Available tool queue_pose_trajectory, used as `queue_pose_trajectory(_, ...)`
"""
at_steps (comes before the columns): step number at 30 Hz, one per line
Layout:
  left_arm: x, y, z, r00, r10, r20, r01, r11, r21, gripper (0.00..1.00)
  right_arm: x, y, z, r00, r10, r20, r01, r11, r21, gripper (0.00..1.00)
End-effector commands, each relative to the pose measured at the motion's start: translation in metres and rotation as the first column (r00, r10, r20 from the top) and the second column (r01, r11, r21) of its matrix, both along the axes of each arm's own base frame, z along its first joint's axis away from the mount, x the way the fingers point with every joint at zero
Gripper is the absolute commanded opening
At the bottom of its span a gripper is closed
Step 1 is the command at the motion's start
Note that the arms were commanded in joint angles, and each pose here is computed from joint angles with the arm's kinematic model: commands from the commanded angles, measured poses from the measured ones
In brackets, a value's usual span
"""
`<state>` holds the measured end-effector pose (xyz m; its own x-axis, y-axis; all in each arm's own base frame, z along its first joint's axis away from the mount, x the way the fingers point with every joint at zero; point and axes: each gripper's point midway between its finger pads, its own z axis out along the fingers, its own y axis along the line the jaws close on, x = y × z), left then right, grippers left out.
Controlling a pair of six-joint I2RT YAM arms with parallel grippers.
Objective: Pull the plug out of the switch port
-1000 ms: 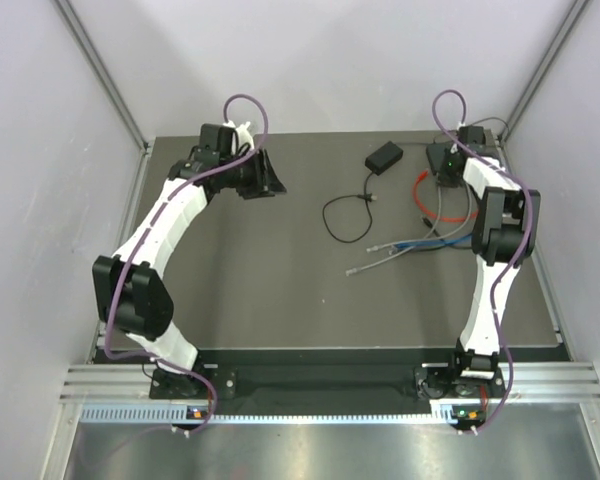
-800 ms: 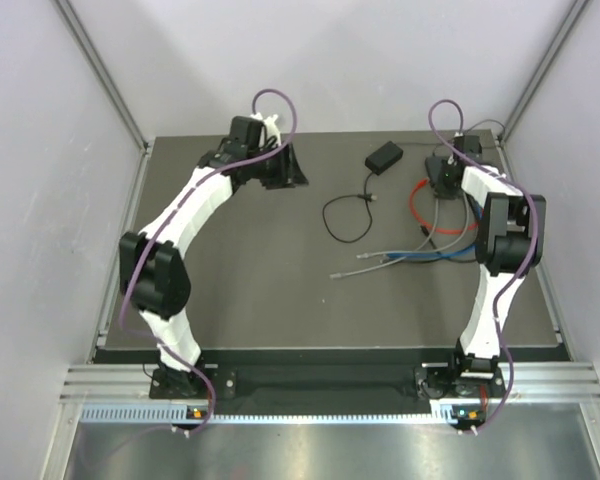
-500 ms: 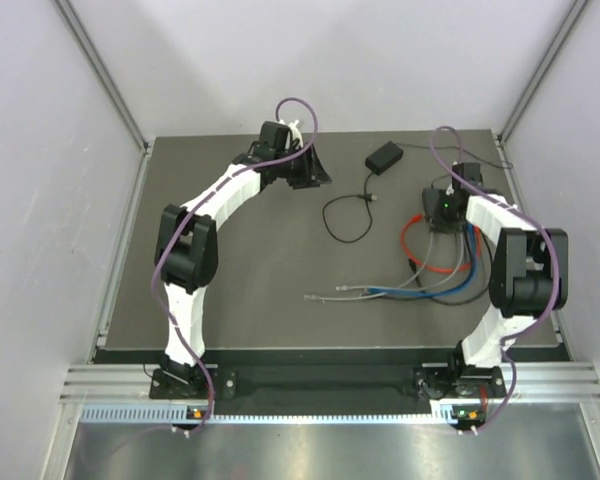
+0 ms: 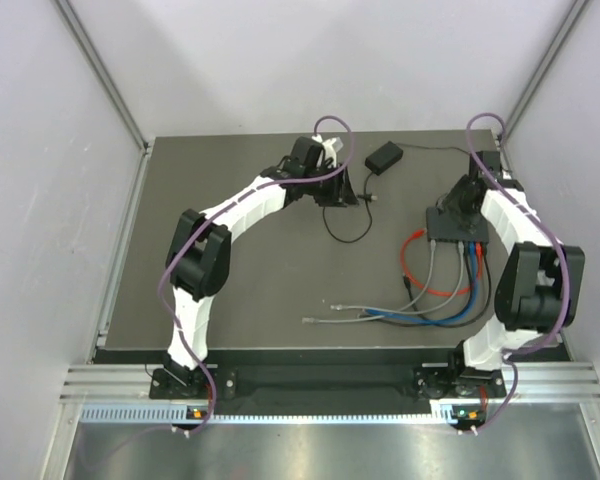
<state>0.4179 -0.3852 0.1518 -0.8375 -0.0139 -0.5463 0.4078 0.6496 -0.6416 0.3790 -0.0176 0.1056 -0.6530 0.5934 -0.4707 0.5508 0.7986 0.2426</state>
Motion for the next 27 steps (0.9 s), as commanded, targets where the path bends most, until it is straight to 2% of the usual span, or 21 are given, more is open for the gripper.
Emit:
queue_pose_trajectory(1, 0.001, 0.016, 0.042, 0.992, -0.006, 0.125, 0.007, 1.0, -0.008, 0.49, 0.018, -0.022, 0.0, 0.967, -0.255, -0.022, 0.255, 0.967, -0.002, 0.57)
queue_pose_trajectory(5, -0.012, 0.023, 0.04, 0.992, -0.04, 0.117, 0.039, 0.999, 0.017, 0.49, 0.003, -0.063, -0.003, 0.895, -0.437, -0.089, 0.418, 0.892, -0.172, 0.53)
queue_pose_trajectory(9, -0.027, 0.026, 0.039, 0.989, -0.089, 0.119, 0.088, 0.996, 0.017, 0.49, -0.017, -0.074, -0.02, 0.853, -0.504, -0.138, 0.478, 0.859, -0.184, 0.51)
queue_pose_trajectory(14, -0.033, 0.031, 0.037, 0.986, -0.101, 0.134, 0.099, 0.995, 0.024, 0.49, -0.013, -0.083, -0.035, 0.869, -0.479, -0.125, 0.455, 0.872, -0.182, 0.52)
queue_pose_trajectory(18, -0.039, 0.029, 0.035, 0.986, -0.115, 0.119, 0.115, 0.993, 0.005, 0.49, 0.002, -0.086, -0.045, 0.919, -0.369, -0.137, 0.338, 0.918, -0.206, 0.68)
queue_pose_trajectory(22, -0.047, 0.03, 0.034, 0.987, -0.127, 0.102, 0.129, 0.992, -0.01, 0.49, 0.016, -0.083, -0.06, 0.939, -0.299, -0.169, 0.265, 0.944, -0.197, 0.88)
queue_pose_trajectory(24, -0.049, 0.03, 0.033, 0.988, -0.124, 0.092, 0.126, 0.992, -0.013, 0.49, 0.027, -0.081, -0.063, 0.957, -0.251, -0.147, 0.224, 0.958, -0.181, 0.92)
queue_pose_trajectory(27, -0.051, 0.028, 0.034, 0.988, -0.117, 0.097, 0.12, 0.993, -0.02, 0.49, 0.037, -0.068, -0.074, 0.979, -0.141, -0.148, 0.121, 0.984, -0.132, 0.91)
